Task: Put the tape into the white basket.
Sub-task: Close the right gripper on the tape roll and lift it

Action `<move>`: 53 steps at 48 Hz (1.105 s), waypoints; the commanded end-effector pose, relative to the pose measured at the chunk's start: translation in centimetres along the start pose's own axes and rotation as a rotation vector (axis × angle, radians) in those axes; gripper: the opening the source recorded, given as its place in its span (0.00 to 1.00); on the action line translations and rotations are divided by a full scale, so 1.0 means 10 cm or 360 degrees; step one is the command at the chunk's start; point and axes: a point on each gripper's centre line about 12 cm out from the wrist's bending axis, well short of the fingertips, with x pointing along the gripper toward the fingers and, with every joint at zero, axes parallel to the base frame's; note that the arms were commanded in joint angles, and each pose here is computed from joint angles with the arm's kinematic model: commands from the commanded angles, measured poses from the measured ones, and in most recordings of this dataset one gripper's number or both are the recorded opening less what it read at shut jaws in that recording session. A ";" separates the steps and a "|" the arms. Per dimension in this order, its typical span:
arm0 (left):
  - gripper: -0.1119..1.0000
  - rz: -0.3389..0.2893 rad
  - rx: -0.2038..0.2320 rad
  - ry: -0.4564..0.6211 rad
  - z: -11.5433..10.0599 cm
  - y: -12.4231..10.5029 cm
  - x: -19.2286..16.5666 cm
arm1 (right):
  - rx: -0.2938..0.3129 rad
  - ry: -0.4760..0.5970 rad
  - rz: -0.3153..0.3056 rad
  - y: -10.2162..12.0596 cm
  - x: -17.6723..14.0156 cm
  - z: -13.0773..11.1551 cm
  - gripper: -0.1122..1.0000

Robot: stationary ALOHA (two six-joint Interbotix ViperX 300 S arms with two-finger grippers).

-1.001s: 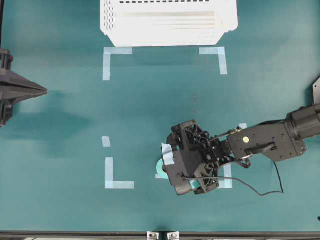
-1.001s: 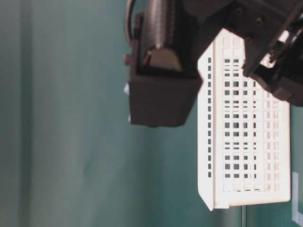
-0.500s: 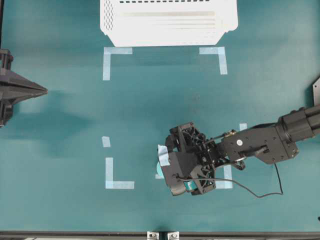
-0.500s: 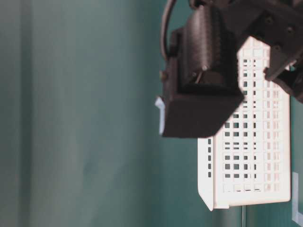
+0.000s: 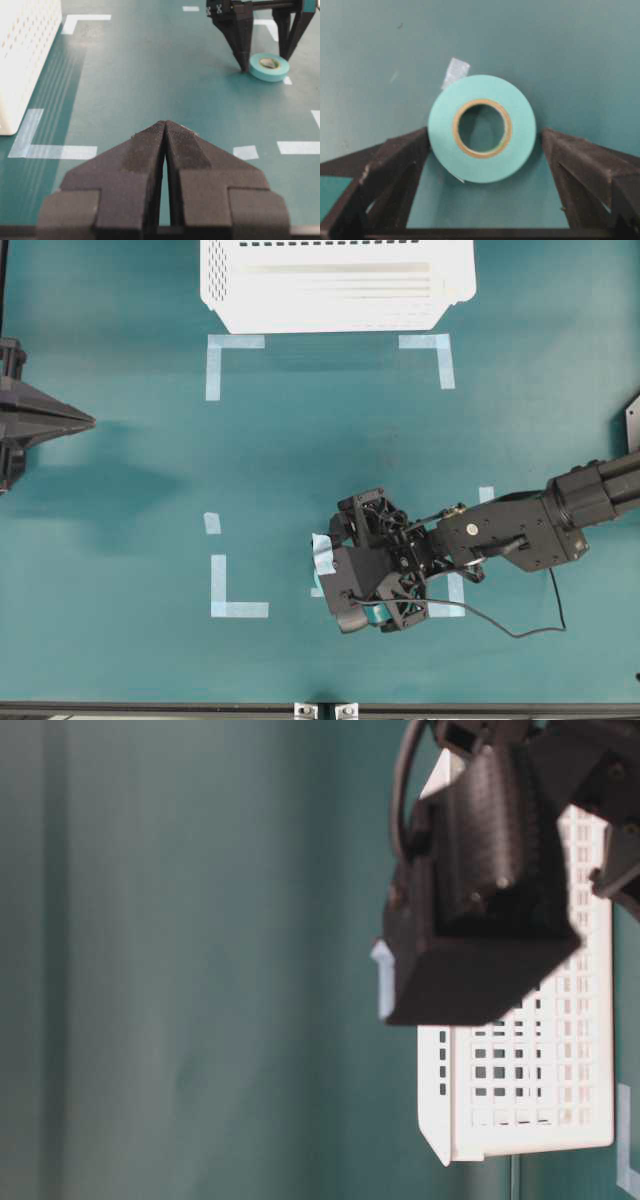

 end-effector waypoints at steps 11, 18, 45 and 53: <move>0.00 -0.0005 -0.0004 -0.0014 0.05 -0.01 0.01 | 0.0005 -0.0068 0.0010 0.01 -0.07 0.13 0.99; 0.00 -0.0002 -0.0005 -0.0012 0.05 0.00 0.01 | 0.0006 -0.0065 0.0011 0.02 -0.06 0.13 0.99; 0.00 -0.0003 -0.0005 -0.0017 0.05 0.00 0.01 | -0.0023 -0.0102 0.0015 0.02 -0.07 0.16 0.71; 0.00 -0.0002 -0.0005 -0.0015 0.05 0.00 0.01 | -0.0025 -0.0114 0.0014 0.03 -0.15 0.21 0.71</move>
